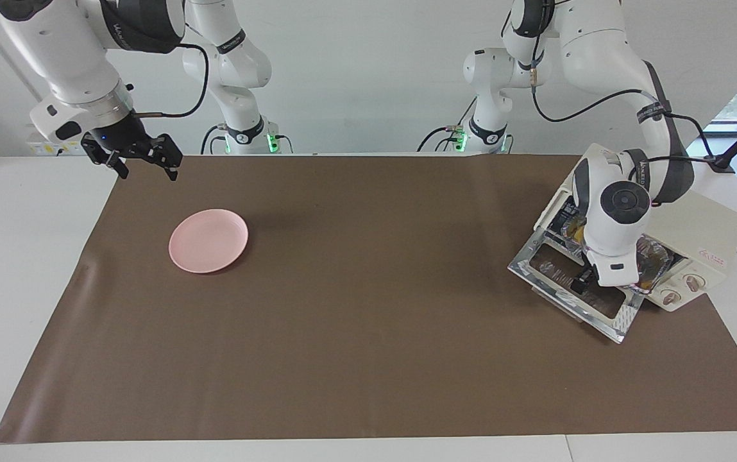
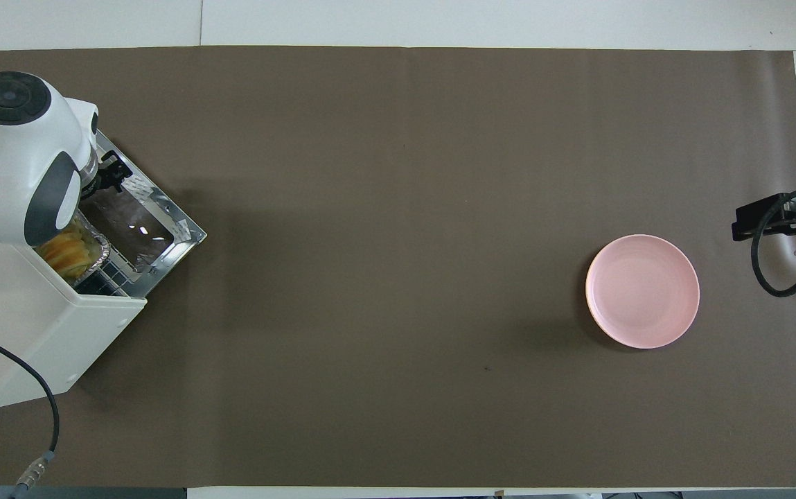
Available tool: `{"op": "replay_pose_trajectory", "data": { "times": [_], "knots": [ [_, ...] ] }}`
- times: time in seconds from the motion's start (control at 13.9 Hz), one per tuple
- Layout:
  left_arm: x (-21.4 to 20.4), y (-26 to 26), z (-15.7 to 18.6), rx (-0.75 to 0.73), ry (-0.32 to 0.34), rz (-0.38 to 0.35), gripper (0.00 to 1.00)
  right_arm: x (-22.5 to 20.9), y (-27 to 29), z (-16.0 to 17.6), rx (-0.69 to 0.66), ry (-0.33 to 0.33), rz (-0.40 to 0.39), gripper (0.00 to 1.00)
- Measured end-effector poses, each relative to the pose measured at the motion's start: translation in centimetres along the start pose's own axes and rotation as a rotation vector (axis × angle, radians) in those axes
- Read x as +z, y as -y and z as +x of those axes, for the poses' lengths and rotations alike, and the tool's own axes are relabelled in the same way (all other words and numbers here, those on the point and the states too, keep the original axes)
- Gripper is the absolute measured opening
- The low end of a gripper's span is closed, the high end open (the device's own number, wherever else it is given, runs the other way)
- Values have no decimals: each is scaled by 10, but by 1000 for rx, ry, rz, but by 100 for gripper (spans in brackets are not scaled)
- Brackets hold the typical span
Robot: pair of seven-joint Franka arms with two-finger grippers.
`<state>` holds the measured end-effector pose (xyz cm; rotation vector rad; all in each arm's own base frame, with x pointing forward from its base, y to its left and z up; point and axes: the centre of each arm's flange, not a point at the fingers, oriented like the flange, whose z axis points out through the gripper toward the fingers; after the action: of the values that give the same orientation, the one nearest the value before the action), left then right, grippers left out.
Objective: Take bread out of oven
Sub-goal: 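Grasp the foil tray of bread inside the oven with the left gripper, then pull the foil tray out of the oven with the left gripper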
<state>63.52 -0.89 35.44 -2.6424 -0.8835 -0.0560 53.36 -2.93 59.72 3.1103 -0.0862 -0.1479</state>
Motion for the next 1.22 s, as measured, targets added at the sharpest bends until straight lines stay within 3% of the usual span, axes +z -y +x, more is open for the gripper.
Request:
{"op": "replay_pose_trajectory", "data": {
  "times": [0.58,0.86,1.22],
  "knots": [
    [-3,4,0,-3,-2,-2,4,0,7,0,-14,0,-2,100],
    [-11,-1,-3,7,-10,-15,2,0,8,0,-15,0,-2,100],
    [-69,-39,-16,-3,5,-178,2,0,8,0,-15,0,-2,100]
  ]
}}
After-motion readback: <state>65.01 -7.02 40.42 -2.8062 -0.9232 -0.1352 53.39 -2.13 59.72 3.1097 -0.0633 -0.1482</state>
